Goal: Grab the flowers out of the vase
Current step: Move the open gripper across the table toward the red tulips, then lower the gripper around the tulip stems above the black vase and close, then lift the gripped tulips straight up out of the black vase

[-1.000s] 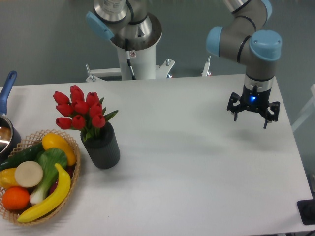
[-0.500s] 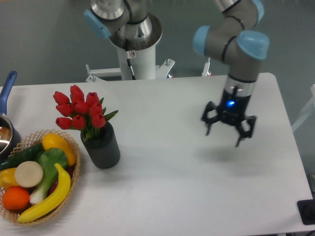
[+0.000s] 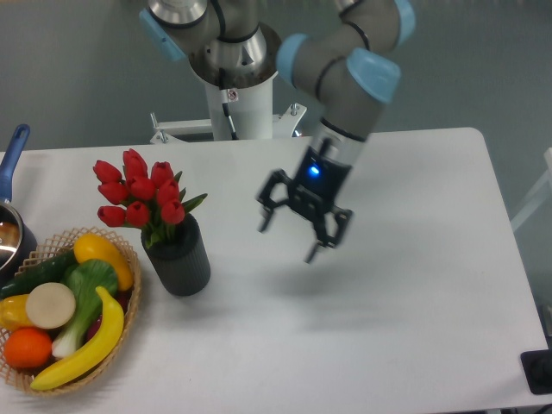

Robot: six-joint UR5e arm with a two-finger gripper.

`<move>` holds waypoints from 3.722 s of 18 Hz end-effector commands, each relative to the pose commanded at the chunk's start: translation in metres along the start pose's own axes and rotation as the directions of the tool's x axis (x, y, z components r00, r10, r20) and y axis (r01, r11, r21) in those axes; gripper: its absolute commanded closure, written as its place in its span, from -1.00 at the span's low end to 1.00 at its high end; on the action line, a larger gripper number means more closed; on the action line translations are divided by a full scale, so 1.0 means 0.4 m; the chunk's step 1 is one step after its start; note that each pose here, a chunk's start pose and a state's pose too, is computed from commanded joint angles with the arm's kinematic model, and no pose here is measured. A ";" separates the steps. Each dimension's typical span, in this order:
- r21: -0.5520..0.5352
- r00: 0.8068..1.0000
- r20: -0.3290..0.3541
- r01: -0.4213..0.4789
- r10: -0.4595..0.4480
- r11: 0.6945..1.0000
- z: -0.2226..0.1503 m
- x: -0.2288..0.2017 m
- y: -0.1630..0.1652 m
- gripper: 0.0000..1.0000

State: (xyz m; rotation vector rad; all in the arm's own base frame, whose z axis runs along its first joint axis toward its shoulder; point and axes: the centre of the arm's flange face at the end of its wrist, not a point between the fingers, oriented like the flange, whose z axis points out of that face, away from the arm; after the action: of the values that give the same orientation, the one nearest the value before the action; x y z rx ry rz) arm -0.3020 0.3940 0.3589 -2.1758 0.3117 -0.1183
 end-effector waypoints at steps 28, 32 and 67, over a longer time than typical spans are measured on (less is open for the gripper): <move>0.006 0.965 -0.253 -0.073 0.072 0.997 0.256 0.162 -0.057 -0.75; 0.005 0.966 -0.247 -0.082 0.081 0.997 0.253 0.159 -0.060 0.28; 0.140 0.957 -0.138 0.273 -0.254 0.952 -0.165 0.037 -0.383 0.77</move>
State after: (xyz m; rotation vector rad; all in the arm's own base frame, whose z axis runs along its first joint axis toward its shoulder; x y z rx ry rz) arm -0.2734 0.4237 0.5211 -2.0461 0.0723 -0.4109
